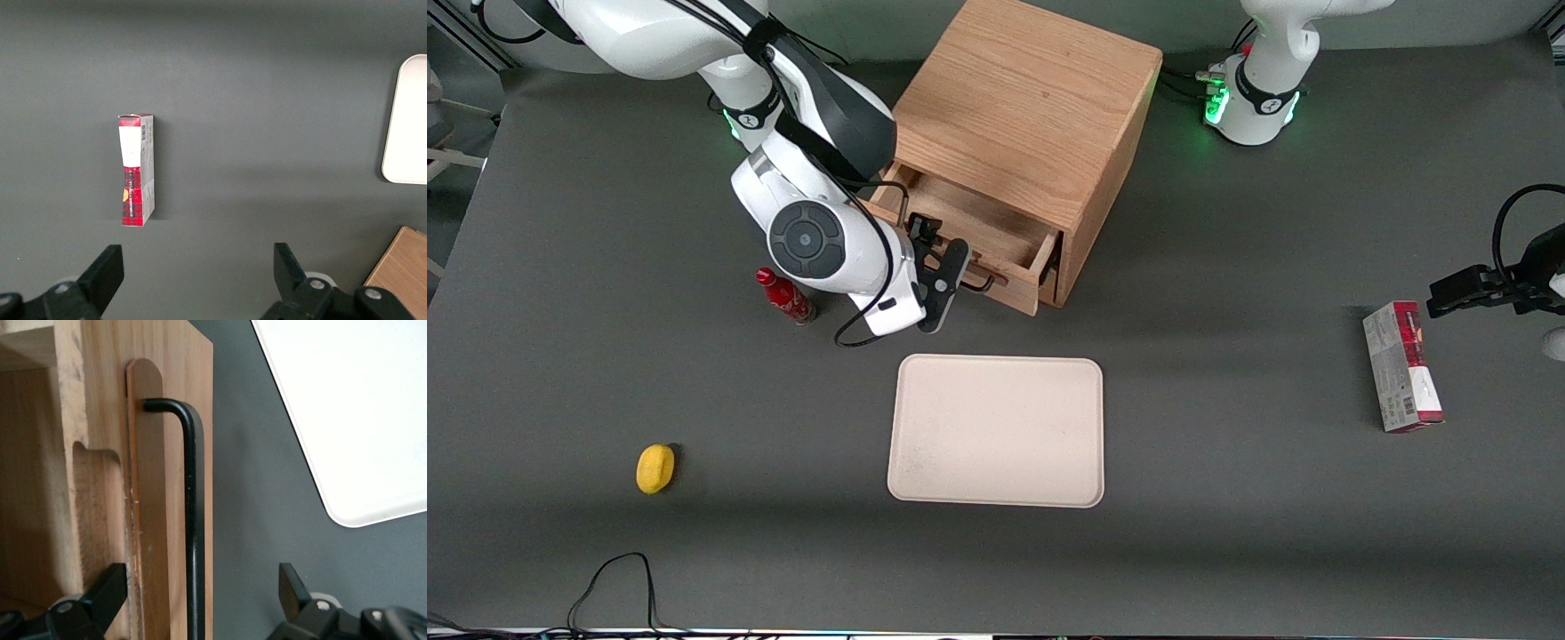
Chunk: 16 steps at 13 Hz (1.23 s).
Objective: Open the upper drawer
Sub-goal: 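Pull the upper drawer outward by its handle with the right gripper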
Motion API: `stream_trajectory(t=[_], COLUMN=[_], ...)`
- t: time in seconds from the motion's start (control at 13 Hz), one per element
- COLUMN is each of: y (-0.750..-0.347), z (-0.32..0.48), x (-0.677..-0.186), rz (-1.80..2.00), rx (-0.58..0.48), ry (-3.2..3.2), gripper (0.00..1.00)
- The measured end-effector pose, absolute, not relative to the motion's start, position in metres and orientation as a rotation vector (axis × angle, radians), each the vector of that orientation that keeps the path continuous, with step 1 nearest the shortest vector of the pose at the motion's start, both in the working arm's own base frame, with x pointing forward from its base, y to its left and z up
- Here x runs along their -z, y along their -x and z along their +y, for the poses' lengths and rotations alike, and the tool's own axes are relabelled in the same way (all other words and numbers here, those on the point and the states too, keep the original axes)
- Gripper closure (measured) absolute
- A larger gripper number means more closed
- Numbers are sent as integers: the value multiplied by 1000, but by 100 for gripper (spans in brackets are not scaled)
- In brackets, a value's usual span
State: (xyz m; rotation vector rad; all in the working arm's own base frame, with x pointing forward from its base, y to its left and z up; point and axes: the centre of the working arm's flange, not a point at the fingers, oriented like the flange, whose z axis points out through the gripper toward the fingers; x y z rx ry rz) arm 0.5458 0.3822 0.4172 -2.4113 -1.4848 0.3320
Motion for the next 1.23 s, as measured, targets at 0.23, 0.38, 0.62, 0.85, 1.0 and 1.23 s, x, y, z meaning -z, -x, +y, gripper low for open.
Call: stream_trajectory(t=[0.23,0.38,0.62,0.85,1.0,1.23], y=[-554,-563,-575,-578,-579,-590], z=[378,371,359,356,356,355], x=[-417,-417,-419,-427,-422,-409], rz=[-1513,-1515,-1498,-1496,-1492,-1468], rx=[-316,-319,-377,-390,-395,-391], ry=[2388,2382,2373,2369,2365,2356], gripper=[0,0,0,0,0,0])
